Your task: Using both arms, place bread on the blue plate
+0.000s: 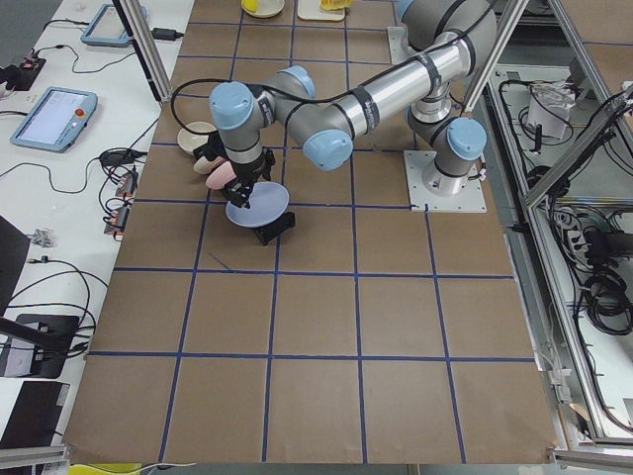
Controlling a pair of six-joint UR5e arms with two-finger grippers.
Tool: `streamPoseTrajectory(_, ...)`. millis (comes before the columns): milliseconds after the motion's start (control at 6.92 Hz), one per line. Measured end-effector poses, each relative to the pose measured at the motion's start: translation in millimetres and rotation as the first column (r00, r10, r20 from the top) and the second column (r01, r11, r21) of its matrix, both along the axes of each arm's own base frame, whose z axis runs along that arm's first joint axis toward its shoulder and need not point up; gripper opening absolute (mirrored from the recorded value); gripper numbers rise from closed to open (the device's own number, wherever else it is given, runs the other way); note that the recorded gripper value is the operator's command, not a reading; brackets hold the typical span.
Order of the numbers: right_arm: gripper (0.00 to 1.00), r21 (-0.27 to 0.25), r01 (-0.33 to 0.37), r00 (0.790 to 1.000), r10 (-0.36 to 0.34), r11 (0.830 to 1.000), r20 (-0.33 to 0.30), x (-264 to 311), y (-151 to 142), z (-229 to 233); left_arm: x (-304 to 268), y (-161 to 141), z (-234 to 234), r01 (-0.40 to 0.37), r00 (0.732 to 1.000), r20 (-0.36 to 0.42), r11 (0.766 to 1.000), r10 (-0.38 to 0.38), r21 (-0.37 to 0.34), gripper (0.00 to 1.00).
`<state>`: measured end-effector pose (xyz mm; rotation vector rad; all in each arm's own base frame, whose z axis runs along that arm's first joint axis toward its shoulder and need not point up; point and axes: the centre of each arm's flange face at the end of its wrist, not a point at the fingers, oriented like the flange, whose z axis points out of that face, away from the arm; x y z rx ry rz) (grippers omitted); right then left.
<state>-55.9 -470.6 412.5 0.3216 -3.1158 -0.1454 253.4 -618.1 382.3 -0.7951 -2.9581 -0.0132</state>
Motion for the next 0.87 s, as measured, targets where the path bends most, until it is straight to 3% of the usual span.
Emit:
streamPoseTrajectory(289, 0.96, 0.074, 0.08, 0.993, -0.085, 0.994, 0.076, -112, 27, -58, 14, -50, -53, 0.015, 1.0, -0.012, 1.0, -0.015, 0.004, 1.0)
streamPoseTrajectory(434, 0.96, 0.111, 0.126, 0.979, -0.141, 0.986, 0.144, -162, 39, -93, 23, -72, -82, 0.019, 1.0, -0.023, 1.0, -0.018, 0.015, 1.0)
streamPoseTrajectory(578, 0.96, 0.142, 0.172, 0.958, -0.199, 0.975, 0.206, -204, 54, -124, 27, -86, -111, 0.011, 0.999, -0.038, 0.999, -0.009, 0.04, 1.0)
streamPoseTrajectory(867, 0.96, 0.184, 0.211, 0.93, -0.255, 0.96, 0.264, -251, 74, -165, 21, -93, -141, -0.018, 0.998, -0.056, 0.996, 0.023, 0.088, 1.0)
